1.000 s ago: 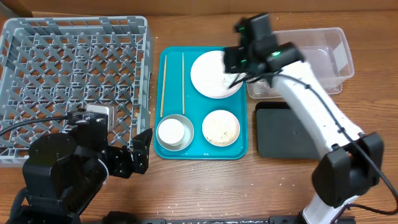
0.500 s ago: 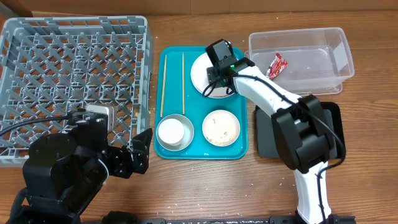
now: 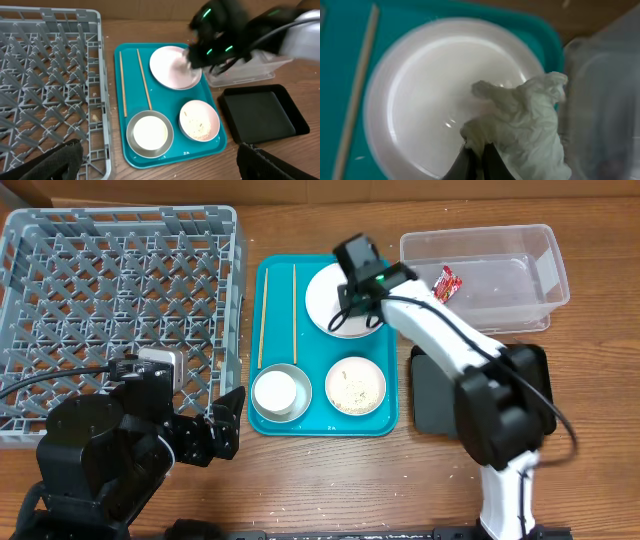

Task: Sort waste into correct bins and load items into the dishwasher
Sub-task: 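Grasp the pink plate of rice with the right gripper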

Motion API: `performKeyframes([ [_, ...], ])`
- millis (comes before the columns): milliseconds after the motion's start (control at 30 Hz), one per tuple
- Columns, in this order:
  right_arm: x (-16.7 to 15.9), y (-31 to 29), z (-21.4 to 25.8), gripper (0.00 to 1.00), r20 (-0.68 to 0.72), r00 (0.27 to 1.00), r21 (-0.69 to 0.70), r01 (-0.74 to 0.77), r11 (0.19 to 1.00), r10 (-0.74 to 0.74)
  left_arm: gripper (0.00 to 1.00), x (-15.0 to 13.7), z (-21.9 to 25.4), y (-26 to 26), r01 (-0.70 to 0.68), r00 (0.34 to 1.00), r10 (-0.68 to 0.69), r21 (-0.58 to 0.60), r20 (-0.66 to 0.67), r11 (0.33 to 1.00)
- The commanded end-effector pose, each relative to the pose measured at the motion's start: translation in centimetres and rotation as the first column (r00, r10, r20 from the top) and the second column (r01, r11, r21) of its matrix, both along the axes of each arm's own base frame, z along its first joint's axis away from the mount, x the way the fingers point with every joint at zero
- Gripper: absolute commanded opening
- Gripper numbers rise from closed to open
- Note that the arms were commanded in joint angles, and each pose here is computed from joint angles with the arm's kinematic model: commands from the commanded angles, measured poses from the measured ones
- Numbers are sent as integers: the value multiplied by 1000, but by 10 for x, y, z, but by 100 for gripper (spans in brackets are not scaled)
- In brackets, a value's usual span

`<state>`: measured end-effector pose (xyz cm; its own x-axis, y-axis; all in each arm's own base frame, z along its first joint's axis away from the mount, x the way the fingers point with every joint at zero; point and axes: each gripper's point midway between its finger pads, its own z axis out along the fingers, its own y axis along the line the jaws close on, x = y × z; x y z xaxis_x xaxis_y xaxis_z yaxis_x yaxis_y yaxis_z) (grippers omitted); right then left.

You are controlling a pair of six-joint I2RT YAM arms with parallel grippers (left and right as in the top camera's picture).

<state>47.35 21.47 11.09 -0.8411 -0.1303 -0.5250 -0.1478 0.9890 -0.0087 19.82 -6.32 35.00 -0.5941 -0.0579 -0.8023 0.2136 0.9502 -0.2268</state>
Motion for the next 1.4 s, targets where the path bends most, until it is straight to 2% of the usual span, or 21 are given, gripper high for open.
performKeyframes([
  [0,9,-33,111,4,187,979,106,58,993,-77,100,1,4,2,-17,1000,17,-3,9,1000],
  [100,13,-69,108,4,160,977,93,128,987,-142,100,1,4,2,-17,1000,17,-3,9,1000],
  [200,18,-97,84,4,103,972,88,201,976,-210,100,1,4,2,-17,1000,17,-3,9,1000],
  [233,19,-102,75,10,79,974,93,207,974,-214,100,1,4,2,-17,1000,17,-3,8,1000],
  [267,19,-100,66,36,42,980,125,188,974,-194,100,1,4,2,-17,1000,17,-3,9,1000],
  [300,17,-95,64,50,17,986,159,162,974,-166,100,1,4,2,-17,1000,17,-3,8,1000],
  [367,10,-91,75,61,2,989,194,146,970,-149,100,1,4,2,-17,1000,17,-3,9,1000],
  [467,-6,-84,111,62,24,989,252,133,959,-143,100,1,4,2,-17,1000,17,-3,9,1000],
  [567,-37,-66,151,62,50,996,314,57,948,-77,100,1,4,2,-17,1000,17,-3,9,1000],
  [633,-81,-44,179,62,37,999,358,-3,934,-11,100,1,4,2,-17,1000,17,-3,8,1000],
  [733,-123,-19,182,62,-24,998,356,-49,933,61,100,1,4,2,-17,1000,17,-3,9,1000],
  [867,-167,19,146,62,-177,976,329,-65,942,129,100,1,4,2,-17,1000,17,-3,9,1000],
  [967,-187,36,105,60,-259,958,254,-59,965,127,100,1,4,2,-17,1000,17,-3,9,1000],
  [1067,-188,39,69,58,-269,960,156,-35,987,77,100,1,4,2,-17,1000,17,-3,9,1000],
  [1200,-180,55,24,51,-273,959,154,-32,988,73,100,1,4,2,-17,1000,17,-3,8,1000],
  [1267,-178,57,-1,45,-292,954,148,-21,989,64,100,1,4,2,-17,1000,17,-3,9,1000],
  [1367,-176,60,-26,43,-312,948,138,-20,990,63,100,1,4,2,-17,1000,17,-3,9,1000],
])
